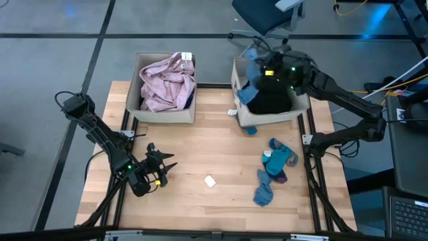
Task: Sort clothes
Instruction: Put the blue sock into the left brown laundry organizer
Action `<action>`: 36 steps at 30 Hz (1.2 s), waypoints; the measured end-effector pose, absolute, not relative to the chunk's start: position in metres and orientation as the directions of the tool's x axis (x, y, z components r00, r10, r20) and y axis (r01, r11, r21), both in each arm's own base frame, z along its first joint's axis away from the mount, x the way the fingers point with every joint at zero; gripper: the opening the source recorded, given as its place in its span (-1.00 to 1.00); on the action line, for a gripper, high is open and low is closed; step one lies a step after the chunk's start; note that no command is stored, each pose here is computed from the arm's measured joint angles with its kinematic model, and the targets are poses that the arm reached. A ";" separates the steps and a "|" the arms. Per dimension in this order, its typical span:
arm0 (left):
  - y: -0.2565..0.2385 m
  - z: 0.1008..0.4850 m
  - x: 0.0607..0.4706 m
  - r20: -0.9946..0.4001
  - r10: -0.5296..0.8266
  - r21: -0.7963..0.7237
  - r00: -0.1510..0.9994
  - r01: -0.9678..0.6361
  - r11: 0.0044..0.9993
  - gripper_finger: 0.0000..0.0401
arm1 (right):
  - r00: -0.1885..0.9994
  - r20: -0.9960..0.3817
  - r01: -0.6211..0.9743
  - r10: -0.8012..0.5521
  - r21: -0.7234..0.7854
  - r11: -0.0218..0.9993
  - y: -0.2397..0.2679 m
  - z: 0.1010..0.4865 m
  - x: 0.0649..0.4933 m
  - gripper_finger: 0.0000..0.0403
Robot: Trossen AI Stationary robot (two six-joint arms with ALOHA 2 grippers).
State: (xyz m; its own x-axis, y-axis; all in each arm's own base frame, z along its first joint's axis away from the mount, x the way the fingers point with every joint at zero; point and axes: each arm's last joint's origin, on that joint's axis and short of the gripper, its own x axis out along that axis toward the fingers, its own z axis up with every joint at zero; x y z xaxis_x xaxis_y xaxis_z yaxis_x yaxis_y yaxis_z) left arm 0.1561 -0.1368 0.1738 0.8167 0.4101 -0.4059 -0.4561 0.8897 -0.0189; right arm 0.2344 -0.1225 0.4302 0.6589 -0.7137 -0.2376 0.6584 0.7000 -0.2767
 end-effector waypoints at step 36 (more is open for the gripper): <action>-0.136 0.174 0.156 -0.406 0.413 0.016 0.815 -0.445 0.895 -0.14 | 0.943 0.154 0.324 -0.294 -0.241 0.915 -0.182 0.356 0.518 -0.96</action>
State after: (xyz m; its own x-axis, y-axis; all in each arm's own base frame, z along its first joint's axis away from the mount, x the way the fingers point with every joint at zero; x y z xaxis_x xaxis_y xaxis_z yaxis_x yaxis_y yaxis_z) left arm 0.1558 -0.1364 0.1737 0.8153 0.4128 -0.4060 -0.4452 0.8953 0.0162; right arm 0.5181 -0.1824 0.3563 0.9433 -0.2942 0.1536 0.3245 0.9147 -0.2408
